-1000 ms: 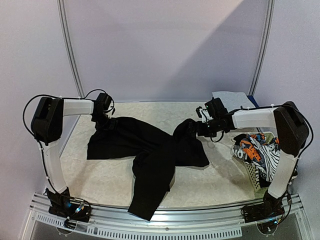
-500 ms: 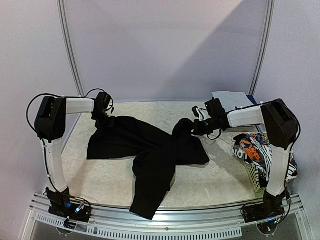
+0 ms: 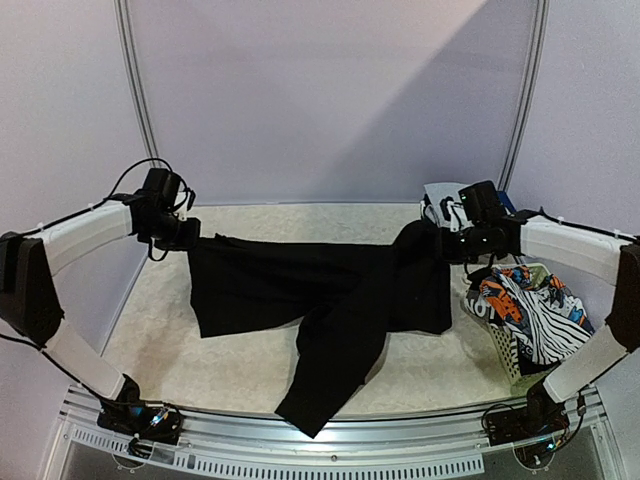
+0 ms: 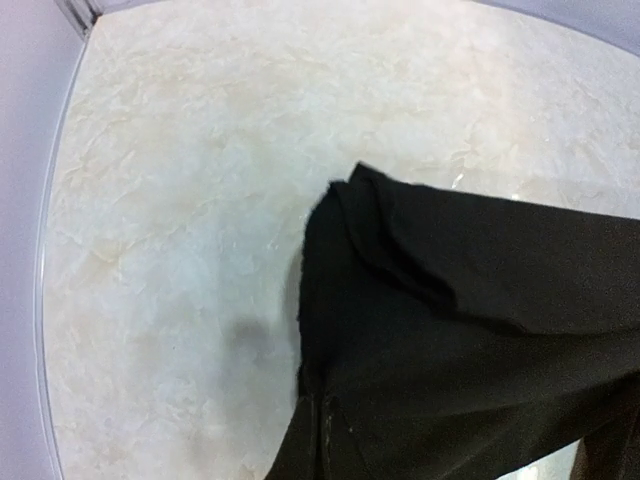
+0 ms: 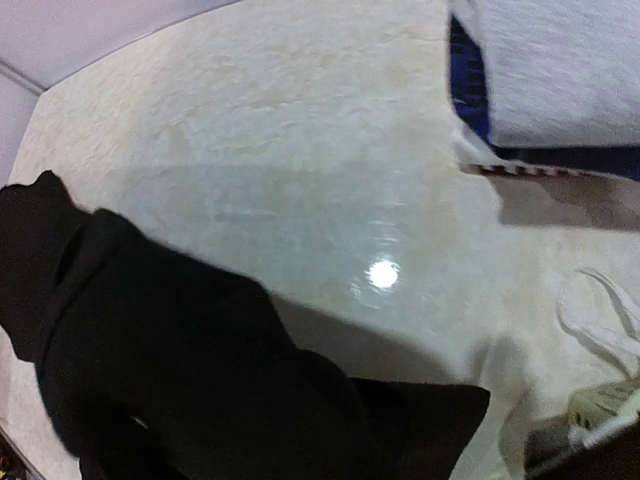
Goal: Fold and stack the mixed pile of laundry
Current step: Flatten out the crumpled shirt at the center of the board.
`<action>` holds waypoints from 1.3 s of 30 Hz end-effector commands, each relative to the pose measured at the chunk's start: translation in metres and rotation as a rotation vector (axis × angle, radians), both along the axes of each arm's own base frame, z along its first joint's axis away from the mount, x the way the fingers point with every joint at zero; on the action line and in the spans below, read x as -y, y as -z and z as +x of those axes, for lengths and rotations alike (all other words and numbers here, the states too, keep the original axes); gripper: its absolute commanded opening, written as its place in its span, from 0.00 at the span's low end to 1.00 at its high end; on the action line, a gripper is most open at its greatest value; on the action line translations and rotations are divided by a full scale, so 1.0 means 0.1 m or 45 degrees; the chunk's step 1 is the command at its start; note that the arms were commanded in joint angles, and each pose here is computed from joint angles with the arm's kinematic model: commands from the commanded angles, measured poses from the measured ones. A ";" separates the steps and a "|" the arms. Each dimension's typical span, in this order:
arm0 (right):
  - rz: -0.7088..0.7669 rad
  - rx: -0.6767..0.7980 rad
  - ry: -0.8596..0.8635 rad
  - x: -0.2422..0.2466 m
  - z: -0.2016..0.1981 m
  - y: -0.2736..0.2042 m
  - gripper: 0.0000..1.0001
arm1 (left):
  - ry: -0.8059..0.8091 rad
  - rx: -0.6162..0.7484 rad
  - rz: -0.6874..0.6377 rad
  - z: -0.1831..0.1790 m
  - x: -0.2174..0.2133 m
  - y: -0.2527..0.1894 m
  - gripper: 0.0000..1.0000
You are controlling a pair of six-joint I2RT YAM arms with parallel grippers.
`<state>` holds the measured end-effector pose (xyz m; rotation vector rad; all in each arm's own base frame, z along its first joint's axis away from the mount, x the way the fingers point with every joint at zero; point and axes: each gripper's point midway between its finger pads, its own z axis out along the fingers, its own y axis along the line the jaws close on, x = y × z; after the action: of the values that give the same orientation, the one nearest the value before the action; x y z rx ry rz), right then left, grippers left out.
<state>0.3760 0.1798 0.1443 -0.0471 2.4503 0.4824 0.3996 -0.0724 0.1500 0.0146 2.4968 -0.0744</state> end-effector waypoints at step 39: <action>-0.309 0.094 -0.547 -1.13 -1.73 0.05 0.91 | 1.079 -0.171 -0.026 -2.44 2.06 0.44 0.59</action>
<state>0.1823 0.3093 0.1397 -0.8044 2.4298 0.5114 0.2027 -0.2617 0.1196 0.8760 2.4240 -0.3977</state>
